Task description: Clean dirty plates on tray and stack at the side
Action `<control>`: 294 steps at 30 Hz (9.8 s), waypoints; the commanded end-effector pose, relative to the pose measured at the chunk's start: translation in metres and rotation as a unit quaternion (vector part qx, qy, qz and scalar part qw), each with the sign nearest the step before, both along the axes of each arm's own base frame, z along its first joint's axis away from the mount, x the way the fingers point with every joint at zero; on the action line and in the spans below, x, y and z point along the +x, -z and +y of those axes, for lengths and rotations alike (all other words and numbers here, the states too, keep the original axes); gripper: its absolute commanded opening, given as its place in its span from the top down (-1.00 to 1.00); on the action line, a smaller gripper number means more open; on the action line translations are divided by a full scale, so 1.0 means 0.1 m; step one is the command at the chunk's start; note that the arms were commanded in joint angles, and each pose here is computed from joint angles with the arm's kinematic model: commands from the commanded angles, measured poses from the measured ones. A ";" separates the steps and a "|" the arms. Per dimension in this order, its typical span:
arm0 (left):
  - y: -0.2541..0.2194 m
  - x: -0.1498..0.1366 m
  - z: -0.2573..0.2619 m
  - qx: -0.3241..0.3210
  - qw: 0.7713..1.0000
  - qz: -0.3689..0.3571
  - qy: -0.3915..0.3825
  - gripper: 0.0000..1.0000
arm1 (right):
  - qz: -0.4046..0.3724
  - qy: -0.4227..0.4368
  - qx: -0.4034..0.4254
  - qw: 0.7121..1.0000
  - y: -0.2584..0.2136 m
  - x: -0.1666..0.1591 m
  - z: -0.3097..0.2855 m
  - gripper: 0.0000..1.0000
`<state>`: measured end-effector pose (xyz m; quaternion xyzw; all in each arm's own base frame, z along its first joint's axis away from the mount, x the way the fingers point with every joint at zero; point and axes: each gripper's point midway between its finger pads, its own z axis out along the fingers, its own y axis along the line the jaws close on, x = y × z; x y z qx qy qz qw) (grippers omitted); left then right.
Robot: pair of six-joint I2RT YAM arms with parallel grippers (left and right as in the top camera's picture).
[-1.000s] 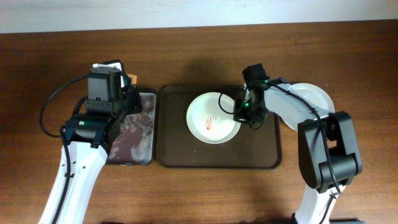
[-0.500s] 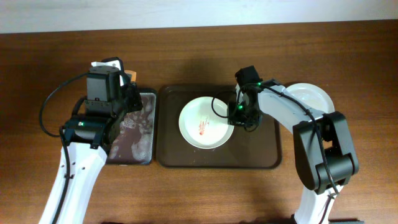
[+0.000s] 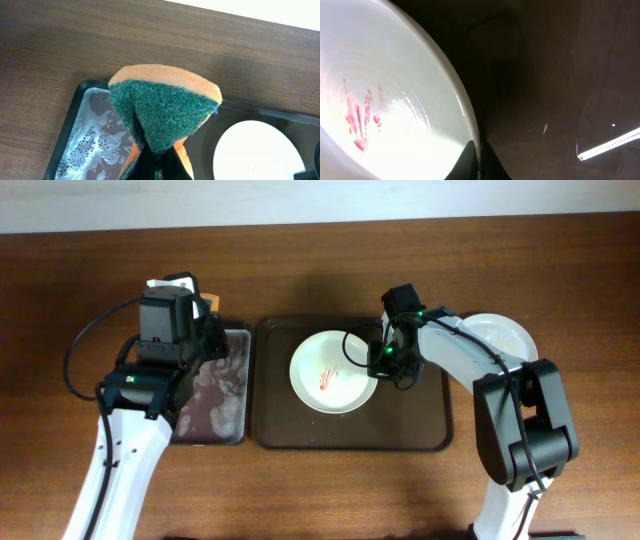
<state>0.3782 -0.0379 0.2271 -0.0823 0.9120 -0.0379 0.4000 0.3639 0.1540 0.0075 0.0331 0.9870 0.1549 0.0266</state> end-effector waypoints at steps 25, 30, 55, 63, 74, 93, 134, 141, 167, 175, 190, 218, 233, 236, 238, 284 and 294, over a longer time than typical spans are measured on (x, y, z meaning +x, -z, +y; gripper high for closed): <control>1.33 -0.12 0.05 0.033 0.974 0.223 -0.009 1.00 | 0.011 -0.003 -0.005 1.000 0.03 -0.06 0.01 0.92; 1.33 -0.12 0.05 0.033 0.974 0.223 -0.009 1.00 | 0.012 -0.003 -0.005 1.000 0.03 -0.06 0.01 0.92; 1.26 -0.10 -1.35 -0.137 0.957 0.196 0.162 1.00 | 0.013 -0.032 -0.005 0.999 0.03 -0.16 0.21 0.92; 1.69 -0.22 -2.21 -0.177 0.926 0.219 0.253 1.00 | 0.014 -0.032 -0.005 0.999 0.03 -0.17 0.21 0.92; 2.22 -0.26 -1.59 -0.015 0.953 0.267 0.140 1.00 | 0.016 -0.032 -0.006 0.999 0.03 -0.18 0.21 0.92; 1.12 -0.10 -0.46 0.048 0.976 0.198 0.077 1.00 | -0.013 -0.047 -0.044 0.998 -0.14 -0.07 0.09 0.92; 2.15 -0.55 0.15 0.103 0.955 0.256 0.104 1.00 | -0.329 -0.008 -0.483 0.812 -2.19 0.13 -0.76 0.92; 1.77 -0.31 0.12 0.102 0.968 0.206 0.101 -0.15 | -0.329 -0.007 -0.483 0.812 -2.19 0.13 -0.76 0.92; 1.71 -0.06 0.06 0.092 0.976 0.169 0.100 -0.55 | -0.341 0.007 -0.479 0.809 -2.28 0.15 -0.76 0.92; 1.78 -0.19 0.00 0.066 0.973 0.196 0.105 -0.44 | -0.322 0.099 -0.387 0.858 -2.34 0.13 -1.02 0.92; 1.49 -0.17 -0.05 0.043 0.982 0.159 0.097 -0.64 | -0.026 0.346 -0.154 0.925 -0.94 -0.29 -2.99 0.92; 0.88 -1.14 0.36 -0.017 0.960 0.280 0.008 -0.99 | -0.077 -0.007 -0.107 0.991 -1.42 -0.58 -0.98 -0.97; 0.23 -1.50 0.33 -0.003 0.999 -0.041 0.024 -0.99 | -0.349 0.035 -0.108 0.930 -2.32 -1.20 -1.18 -0.97; 0.23 -1.50 0.33 -0.003 0.999 -0.041 0.024 -0.99 | -0.331 0.031 -0.112 0.936 -2.23 -1.16 -1.18 -0.98; 0.23 -1.50 0.33 -0.003 0.999 -0.041 0.024 -0.99 | -0.319 0.029 -0.115 0.940 -2.17 -1.12 -1.17 -0.97; 0.22 -1.53 0.33 -0.003 0.999 -0.043 0.023 -0.99 | -0.662 0.033 -0.116 0.740 -1.50 -1.19 -1.36 -0.97; 0.42 -1.49 0.36 0.016 0.971 -0.236 0.017 -0.99 | -0.662 0.033 -0.116 0.740 -1.50 -1.19 -1.36 -0.97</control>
